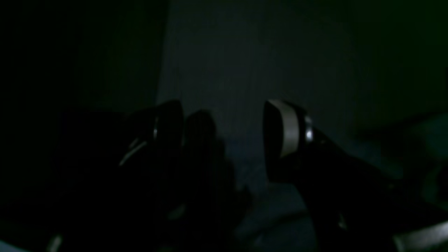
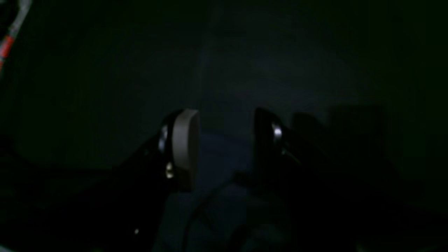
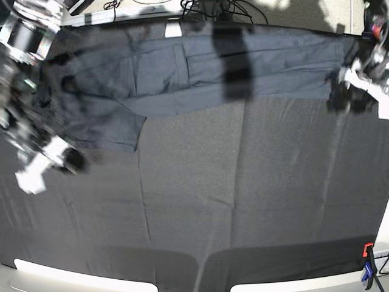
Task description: Layout the t-shirt on the table in an organized manner, then fold the t-shirt properly
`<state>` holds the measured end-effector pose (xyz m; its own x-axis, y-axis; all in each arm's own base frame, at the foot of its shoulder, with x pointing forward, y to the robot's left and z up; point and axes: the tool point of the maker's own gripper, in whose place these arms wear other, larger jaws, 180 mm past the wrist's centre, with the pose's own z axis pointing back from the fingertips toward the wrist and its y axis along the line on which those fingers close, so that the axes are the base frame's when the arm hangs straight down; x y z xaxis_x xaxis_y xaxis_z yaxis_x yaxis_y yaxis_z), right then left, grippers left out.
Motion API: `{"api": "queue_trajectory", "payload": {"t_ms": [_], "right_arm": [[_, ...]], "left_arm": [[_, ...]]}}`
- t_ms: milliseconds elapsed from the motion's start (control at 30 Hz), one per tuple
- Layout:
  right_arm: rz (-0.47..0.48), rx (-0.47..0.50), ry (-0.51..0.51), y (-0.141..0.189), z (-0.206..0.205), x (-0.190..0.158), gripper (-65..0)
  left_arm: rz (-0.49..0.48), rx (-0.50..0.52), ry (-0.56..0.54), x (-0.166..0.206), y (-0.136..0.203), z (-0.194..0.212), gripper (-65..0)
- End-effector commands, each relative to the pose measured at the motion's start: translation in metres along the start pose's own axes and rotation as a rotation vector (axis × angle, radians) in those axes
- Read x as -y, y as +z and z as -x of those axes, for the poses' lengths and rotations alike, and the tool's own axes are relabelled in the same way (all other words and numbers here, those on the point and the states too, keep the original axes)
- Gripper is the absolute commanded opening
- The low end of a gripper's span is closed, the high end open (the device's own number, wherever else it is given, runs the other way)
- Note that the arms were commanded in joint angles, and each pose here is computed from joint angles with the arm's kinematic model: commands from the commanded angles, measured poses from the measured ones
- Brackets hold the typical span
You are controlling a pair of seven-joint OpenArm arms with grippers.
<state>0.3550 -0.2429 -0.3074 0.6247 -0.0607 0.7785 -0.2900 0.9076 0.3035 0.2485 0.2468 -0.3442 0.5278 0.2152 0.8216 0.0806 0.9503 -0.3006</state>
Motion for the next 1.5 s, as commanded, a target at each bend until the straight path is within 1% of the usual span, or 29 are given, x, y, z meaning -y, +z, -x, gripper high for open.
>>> {"api": "queue_trajectory", "payload": {"t_ms": [0,67,167,267,333,400,433,500,567,700,867,967,1100,1200,1300,1367,1467], "right_arm": [[-0.002,0.036,0.046,0.002,-0.022,-0.002,-39.7],[0.021,-0.012,0.088,-0.010,-0.020,-0.004,-39.7],[0.067,-0.116,0.142,-0.027,-0.011,0.001,-39.7],[0.119,-0.213,0.130,-0.042,0.003,0.011,-39.7],[0.135,-0.281,0.113,-0.049,0.013,0.017,-39.7],[0.153,-0.361,0.092,-0.050,0.024,0.026,-39.7],[0.156,-0.387,0.079,-0.050,0.027,0.029,-39.7],[0.168,-0.410,0.060,-0.048,0.030,0.038,-39.7],[0.212,-0.446,0.050,-0.040,0.036,0.053,-39.7],[0.289,-0.490,0.007,-0.020,0.045,0.082,-39.7],[0.350,-0.514,0.006,0.004,0.044,0.107,-39.7],[0.369,-0.524,0.001,0.012,0.044,0.115,-39.7],[0.342,-0.546,-0.059,0.008,0.062,0.116,-39.7],[0.322,-0.531,-0.108,0.000,0.075,0.116,-39.7],[0.305,-0.541,-0.139,-0.006,0.087,0.113,-39.7],[0.290,-0.544,-0.133,-0.009,0.088,0.110,-39.7],[0.250,-0.535,-0.094,-0.013,0.084,0.104,-39.7]], "left_arm": [[0.026,0.062,-0.003,0.008,-0.002,-0.017,-30.9],[0.064,0.083,0.007,0.023,-0.010,-0.019,-30.9],[0.135,0.093,0.011,0.048,-0.022,-0.018,-30.9],[0.183,0.064,-0.013,0.067,-0.032,-0.012,-30.9],[0.187,0.035,-0.051,0.072,-0.037,-0.007,-30.9],[0.182,0.038,-0.072,0.074,-0.039,-0.006,-30.9],[0.182,0.036,-0.074,0.074,-0.039,-0.006,-30.9],[0.182,0.037,-0.074,0.074,-0.039,-0.006,-30.9],[0.182,0.035,-0.074,0.074,-0.039,-0.006,-30.9],[0.182,0.036,-0.074,0.074,-0.039,-0.006,-30.9],[0.182,0.036,-0.074,0.074,-0.039,-0.006,-30.9],[0.182,0.036,-0.074,0.074,-0.039,-0.006,-30.9],[0.182,0.036,-0.074,0.074,-0.039,-0.006,-30.9],[0.182,0.036,-0.074,0.074,-0.039,-0.006,-30.9],[0.182,0.036,-0.074,0.074,-0.039,-0.006,-30.9],[0.182,0.036,-0.073,0.074,-0.039,-0.006,-30.9],[0.182,0.036,-0.074,0.074,-0.039,-0.006,-30.9]]}}
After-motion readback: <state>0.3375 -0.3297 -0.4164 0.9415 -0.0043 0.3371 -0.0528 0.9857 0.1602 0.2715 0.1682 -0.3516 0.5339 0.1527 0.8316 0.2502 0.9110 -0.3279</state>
